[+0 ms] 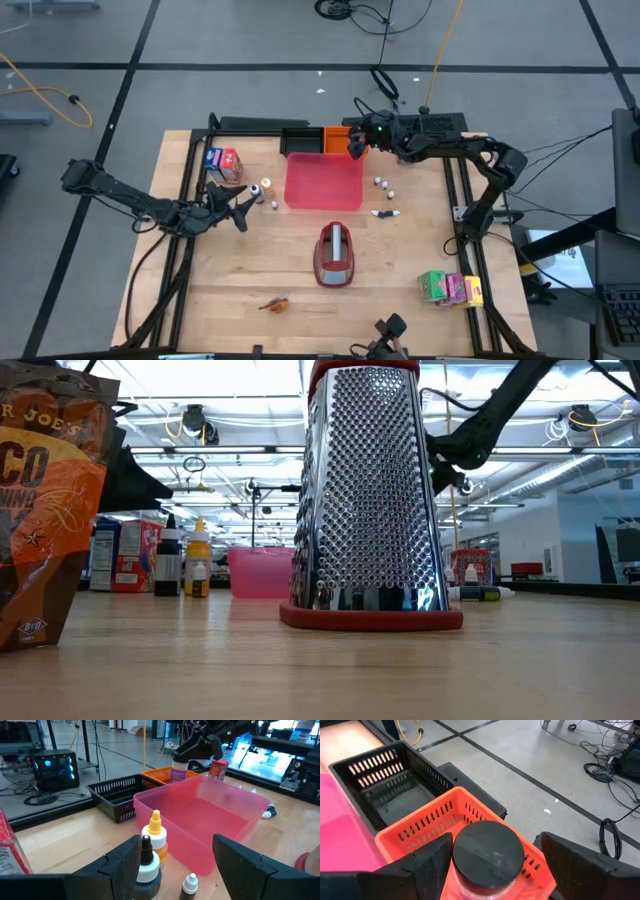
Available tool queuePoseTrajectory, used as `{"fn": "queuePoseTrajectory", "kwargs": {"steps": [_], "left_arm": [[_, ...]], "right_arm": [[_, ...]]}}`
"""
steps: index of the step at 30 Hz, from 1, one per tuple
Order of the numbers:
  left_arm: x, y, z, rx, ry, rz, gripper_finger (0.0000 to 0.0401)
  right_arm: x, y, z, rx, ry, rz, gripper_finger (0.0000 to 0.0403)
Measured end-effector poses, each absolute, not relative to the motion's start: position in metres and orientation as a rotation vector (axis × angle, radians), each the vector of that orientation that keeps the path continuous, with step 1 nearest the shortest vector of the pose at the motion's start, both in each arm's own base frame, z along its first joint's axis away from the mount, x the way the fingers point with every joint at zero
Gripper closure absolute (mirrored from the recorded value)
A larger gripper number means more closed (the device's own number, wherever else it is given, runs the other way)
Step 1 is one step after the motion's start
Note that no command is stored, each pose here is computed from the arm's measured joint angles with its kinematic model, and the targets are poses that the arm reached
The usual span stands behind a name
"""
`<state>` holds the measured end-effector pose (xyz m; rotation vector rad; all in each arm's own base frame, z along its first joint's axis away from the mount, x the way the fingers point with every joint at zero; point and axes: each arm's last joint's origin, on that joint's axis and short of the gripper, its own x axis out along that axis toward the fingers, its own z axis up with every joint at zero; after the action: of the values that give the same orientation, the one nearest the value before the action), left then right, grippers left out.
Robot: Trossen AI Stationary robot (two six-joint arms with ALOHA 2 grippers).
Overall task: Pick & Place Kitchen Items
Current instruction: Put the small brown food coloring bottle into the black basket
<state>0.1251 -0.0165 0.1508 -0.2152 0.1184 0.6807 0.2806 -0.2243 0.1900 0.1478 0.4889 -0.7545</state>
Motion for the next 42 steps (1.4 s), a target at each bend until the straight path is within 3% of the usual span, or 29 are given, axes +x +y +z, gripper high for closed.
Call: {"fn": "queuePoseTrajectory", "kwargs": {"steps": [12, 27, 42], "left_arm": [[0.125, -0.016, 0.151, -0.212, 0.119, 0.681, 0.0155], [0.125, -0.016, 0.151, -0.214, 0.119, 0.681, 0.0155], [0.125, -0.017, 0.151, -0.215, 0.119, 0.681, 0.0155]], "right_arm": [[0.261, -0.165, 0.227, 0.118, 0.684, -0.617, 0.0118], [0.205, -0.080, 0.187, 0.164, 0.710, -0.639, 0.0144], [0.187, -0.054, 0.150, 0.213, 0.726, -0.681, 0.0147]]}}
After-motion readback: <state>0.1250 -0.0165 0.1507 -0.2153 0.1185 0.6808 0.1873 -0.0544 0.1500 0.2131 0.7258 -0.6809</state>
